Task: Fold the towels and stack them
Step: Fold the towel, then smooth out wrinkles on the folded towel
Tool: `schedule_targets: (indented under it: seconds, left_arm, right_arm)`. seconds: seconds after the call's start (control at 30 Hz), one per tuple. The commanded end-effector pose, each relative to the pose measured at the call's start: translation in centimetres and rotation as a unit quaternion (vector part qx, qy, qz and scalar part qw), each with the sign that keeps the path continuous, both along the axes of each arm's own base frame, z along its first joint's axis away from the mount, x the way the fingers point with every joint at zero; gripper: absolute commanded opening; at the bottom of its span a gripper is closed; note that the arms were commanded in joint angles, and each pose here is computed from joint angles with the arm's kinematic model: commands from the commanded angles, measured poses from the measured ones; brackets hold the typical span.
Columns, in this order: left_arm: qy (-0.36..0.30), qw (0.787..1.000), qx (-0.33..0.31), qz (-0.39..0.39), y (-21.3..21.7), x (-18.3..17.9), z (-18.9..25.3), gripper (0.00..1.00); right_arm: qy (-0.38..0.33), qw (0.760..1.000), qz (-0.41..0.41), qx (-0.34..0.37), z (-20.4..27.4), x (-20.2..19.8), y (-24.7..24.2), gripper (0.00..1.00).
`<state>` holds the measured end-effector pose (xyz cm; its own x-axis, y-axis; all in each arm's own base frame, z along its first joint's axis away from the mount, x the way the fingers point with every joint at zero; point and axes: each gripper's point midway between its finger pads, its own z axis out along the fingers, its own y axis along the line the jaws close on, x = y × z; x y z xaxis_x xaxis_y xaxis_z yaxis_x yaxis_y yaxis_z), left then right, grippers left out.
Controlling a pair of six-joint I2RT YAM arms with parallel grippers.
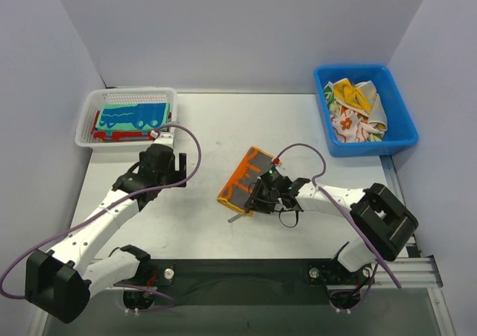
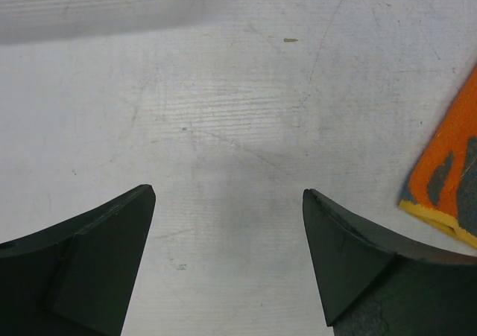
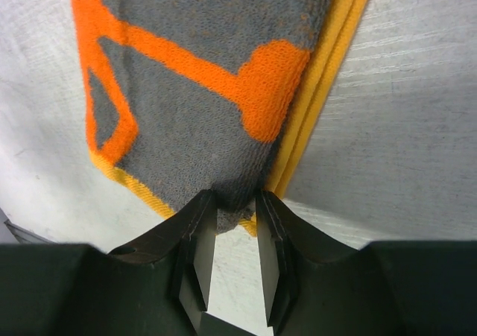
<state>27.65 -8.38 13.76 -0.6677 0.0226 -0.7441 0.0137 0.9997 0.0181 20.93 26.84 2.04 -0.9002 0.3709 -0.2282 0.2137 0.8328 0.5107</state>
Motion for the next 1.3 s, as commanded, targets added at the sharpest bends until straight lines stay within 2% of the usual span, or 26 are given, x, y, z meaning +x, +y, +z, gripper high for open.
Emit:
schedule_targets:
  seconds: [0.0, 0.23, 0.33, 0.63, 0.9, 1.03, 1.07, 1.17, 1.27]
  left_arm:
    - [-0.024, 1.000, 0.000, 0.003, 0.3, 0.6, 1.2, 0.91]
    - [-0.022, 1.000, 0.000, 0.003, 0.3, 0.6, 1.1, 0.91]
    - [-0.022, 1.000, 0.001, 0.003, 0.3, 0.6, 1.1, 0.91]
    - [-0.017, 1.000, 0.003, 0.003, 0.4, 0.6, 0.8, 0.90]
    - [-0.008, 1.000, -0.009, -0.012, -0.4, 0.4, 0.4, 0.88]
    - [0.003, 0.997, -0.068, -0.039, -2.9, 0.1, 0.8, 0.82]
    - [0.011, 0.994, -0.101, -0.046, -4.1, -0.2, 0.8, 0.81]
    - [0.032, 0.986, -0.155, -0.056, -6.8, -1.1, 0.3, 0.80]
    - [0.038, 0.981, -0.166, -0.089, -10.4, -2.3, -0.9, 0.80]
  right_arm:
    - [-0.005, 1.000, -0.011, -0.013, -0.2, 0.5, 0.0, 0.27]
    - [-0.029, 1.000, -0.001, -0.008, 1.2, 0.9, 0.2, 0.05]
    - [-0.053, 0.998, 0.008, -0.016, 3.1, 1.4, -0.1, 0.00]
    - [-0.051, 0.998, 0.027, -0.026, 4.6, 0.4, -0.9, 0.00]
    - [0.004, 0.998, 0.031, -0.061, 0.4, -1.3, -2.8, 0.00]
    - [0.028, 0.998, 0.031, -0.056, -1.4, -1.4, -2.6, 0.00]
    - [0.030, 0.998, 0.032, -0.054, -1.6, -1.5, -2.6, 0.00]
    - [0.026, 0.998, 0.032, -0.047, -1.5, -1.4, -2.4, 0.00]
    - [0.026, 0.998, 0.028, -0.040, -1.3, -1.4, -2.6, 0.00]
